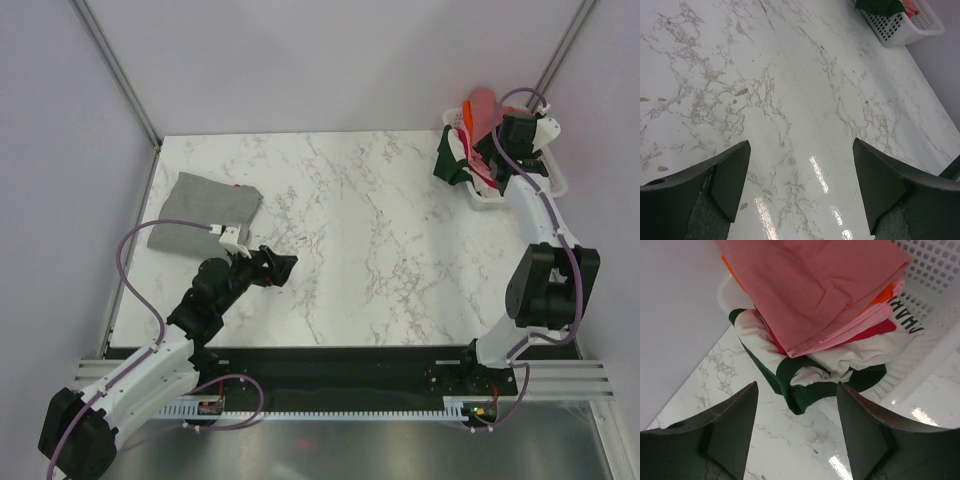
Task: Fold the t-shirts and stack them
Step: Grab the tshirt from the pile
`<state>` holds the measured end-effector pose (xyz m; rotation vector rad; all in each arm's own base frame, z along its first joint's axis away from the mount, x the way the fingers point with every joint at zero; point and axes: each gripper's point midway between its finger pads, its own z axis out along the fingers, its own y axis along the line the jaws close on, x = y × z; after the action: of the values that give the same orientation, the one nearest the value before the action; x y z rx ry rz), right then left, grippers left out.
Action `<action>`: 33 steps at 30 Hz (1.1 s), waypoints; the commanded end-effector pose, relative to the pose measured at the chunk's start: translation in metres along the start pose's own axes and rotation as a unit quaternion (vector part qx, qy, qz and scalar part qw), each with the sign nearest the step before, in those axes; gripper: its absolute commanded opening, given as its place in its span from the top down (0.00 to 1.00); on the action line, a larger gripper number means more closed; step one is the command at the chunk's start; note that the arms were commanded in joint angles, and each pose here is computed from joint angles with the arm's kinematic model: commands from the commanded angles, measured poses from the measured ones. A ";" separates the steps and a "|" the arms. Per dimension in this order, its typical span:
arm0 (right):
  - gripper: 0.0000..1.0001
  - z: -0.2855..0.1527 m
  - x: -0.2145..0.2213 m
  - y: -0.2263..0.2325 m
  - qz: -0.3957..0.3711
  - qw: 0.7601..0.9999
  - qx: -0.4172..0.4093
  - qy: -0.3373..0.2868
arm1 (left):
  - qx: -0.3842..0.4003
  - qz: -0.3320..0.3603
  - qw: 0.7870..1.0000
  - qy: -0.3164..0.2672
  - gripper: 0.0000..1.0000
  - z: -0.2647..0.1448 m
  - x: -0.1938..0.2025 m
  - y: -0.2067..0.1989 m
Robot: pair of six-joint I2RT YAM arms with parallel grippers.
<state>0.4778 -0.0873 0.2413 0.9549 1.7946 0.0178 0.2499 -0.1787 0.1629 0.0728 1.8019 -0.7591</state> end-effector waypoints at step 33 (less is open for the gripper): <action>1.00 -0.020 -0.114 0.100 0.050 0.982 -0.170 -0.071 | 0.007 0.017 1.000 -0.009 0.10 0.006 -0.005 -0.002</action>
<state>0.5614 -0.1025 0.2684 0.9371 1.7316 0.2175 0.2515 -0.1793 0.1538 0.0733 1.8332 -0.7467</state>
